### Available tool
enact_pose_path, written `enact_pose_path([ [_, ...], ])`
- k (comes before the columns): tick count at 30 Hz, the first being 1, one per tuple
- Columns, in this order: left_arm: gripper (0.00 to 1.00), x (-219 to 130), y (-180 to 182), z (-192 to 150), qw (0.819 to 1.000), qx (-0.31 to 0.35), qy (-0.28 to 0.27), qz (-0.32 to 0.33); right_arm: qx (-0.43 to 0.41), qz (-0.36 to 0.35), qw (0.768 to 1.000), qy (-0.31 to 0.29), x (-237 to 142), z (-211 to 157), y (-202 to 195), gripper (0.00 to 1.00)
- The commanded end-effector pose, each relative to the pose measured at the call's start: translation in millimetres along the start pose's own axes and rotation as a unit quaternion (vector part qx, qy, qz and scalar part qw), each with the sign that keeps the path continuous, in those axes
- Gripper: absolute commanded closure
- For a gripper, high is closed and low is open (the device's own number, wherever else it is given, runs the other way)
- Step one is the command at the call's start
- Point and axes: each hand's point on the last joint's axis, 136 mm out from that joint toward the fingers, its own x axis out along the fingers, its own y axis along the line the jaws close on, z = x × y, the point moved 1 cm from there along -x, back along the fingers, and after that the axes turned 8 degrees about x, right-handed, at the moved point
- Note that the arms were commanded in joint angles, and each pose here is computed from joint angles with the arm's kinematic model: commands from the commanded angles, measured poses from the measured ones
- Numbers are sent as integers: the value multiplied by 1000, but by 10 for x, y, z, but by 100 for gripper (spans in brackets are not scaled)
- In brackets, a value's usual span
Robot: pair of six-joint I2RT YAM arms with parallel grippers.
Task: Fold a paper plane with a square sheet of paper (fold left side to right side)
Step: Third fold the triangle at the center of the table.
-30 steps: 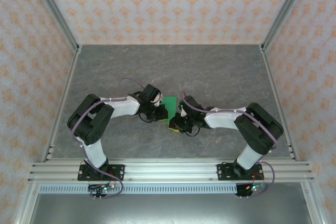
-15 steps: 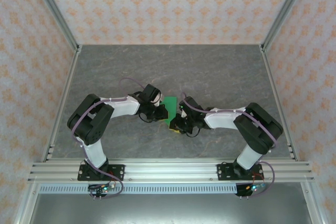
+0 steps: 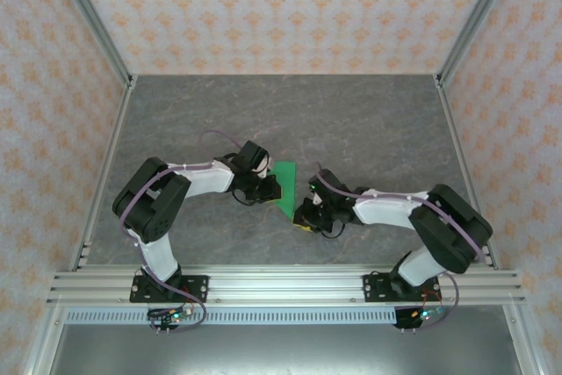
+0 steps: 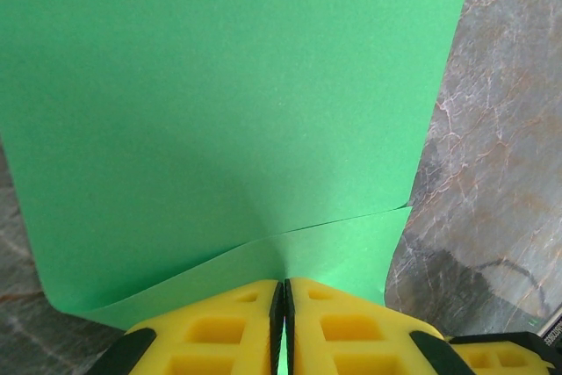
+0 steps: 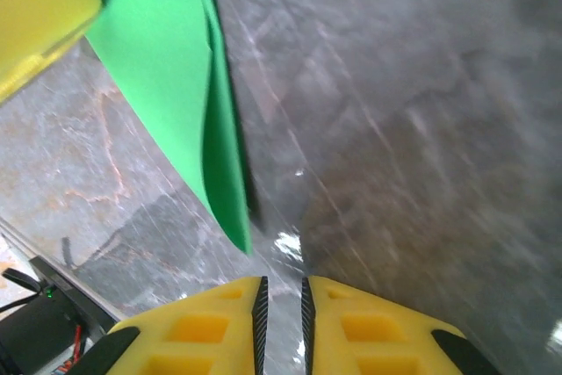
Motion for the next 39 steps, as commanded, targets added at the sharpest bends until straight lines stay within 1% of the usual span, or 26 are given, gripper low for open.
enact_pose_path([
  [1, 86, -7, 162, -82, 999, 0, 12, 45, -22, -15, 999, -33, -192, 17, -3, 79],
  [5, 86, -21, 156, -71, 999, -1, 8, 44, -54, 15, 997, -56, -342, 70, 243, 78],
  [9, 86, -10, 164, -80, 999, -1, 9, 44, -60, 51, 995, -68, -343, 147, 464, 79],
  [11, 86, -12, 164, -75, 999, -1, 9, 45, -52, 69, 994, -72, -307, 185, 553, 83],
  [14, 86, -21, 164, -76, 999, -1, 9, 45, -41, 64, 995, -69, -217, 210, 552, 91],
  [20, 86, -16, 166, -74, 999, -3, 9, 46, -27, 56, 997, -46, -11, 203, 516, 95],
  [25, 86, -29, 157, -72, 999, -2, 8, 45, -16, 31, 999, -36, 116, 207, 401, 95],
  [30, 86, -32, 157, -73, 999, -1, 8, 45, -9, -3, 999, -34, 149, 206, 259, 95],
  [34, 86, -33, 134, -64, 999, -1, 6, 40, -3, -40, 999, -28, 184, 195, 107, 95],
  [39, 85, -109, 16, -6, 1000, 5, -5, 22, 0, -92, 995, -23, 210, 184, -104, 95],
])
